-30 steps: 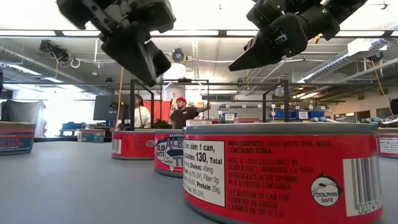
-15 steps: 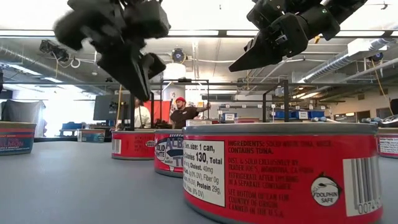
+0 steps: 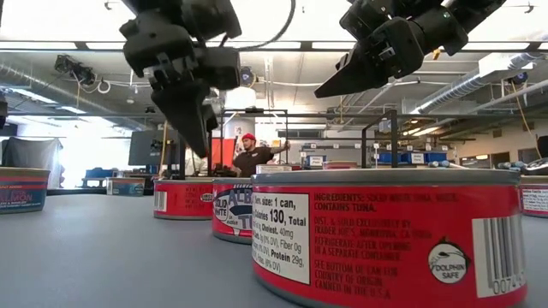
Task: Stack canned seafood by type on shelf
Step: Put the red tuna can on the shelf
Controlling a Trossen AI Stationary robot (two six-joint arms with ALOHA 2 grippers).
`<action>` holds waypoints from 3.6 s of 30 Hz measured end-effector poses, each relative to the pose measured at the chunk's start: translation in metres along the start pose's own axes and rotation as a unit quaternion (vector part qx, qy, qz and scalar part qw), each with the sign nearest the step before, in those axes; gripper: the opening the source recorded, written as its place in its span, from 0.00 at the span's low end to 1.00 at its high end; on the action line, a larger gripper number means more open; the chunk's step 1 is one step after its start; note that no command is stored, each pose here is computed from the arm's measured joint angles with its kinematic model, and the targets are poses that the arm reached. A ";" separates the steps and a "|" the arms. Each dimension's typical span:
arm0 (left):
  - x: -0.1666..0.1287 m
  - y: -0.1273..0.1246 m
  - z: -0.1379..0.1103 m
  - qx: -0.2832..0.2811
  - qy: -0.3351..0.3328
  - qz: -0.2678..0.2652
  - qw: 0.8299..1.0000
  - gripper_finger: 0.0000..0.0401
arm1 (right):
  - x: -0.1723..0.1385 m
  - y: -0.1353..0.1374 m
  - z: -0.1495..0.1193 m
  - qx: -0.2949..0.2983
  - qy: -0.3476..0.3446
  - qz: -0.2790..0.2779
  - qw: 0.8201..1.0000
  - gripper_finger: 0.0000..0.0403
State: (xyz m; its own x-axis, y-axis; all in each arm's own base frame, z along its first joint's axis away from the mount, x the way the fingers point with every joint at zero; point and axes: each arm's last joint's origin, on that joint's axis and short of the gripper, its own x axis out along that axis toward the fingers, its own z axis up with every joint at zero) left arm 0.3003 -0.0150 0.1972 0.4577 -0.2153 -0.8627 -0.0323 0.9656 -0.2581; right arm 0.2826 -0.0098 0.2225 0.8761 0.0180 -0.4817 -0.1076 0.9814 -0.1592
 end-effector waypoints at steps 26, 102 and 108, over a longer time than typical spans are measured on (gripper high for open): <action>0.030 0.012 -0.003 -0.033 0.034 0.029 0.998 0.12 | 0.000 0.000 0.000 0.000 0.002 0.000 1.000 0.03; -0.001 -0.043 0.004 0.158 -0.046 0.155 0.974 0.11 | 0.000 0.000 -0.001 0.000 0.004 0.001 1.000 0.03; 0.024 -0.044 -0.001 0.206 -0.004 0.170 0.964 0.24 | 0.000 0.000 -0.001 0.000 0.003 0.001 1.000 0.03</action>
State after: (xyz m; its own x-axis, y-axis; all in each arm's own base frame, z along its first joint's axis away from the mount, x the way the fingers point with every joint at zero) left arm 0.3121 -0.0629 0.1876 0.4904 0.1226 -0.8628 0.1741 0.9563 0.2348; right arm 0.2822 -0.0098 0.2218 0.8728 0.0181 -0.4878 -0.1087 0.9814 -0.1581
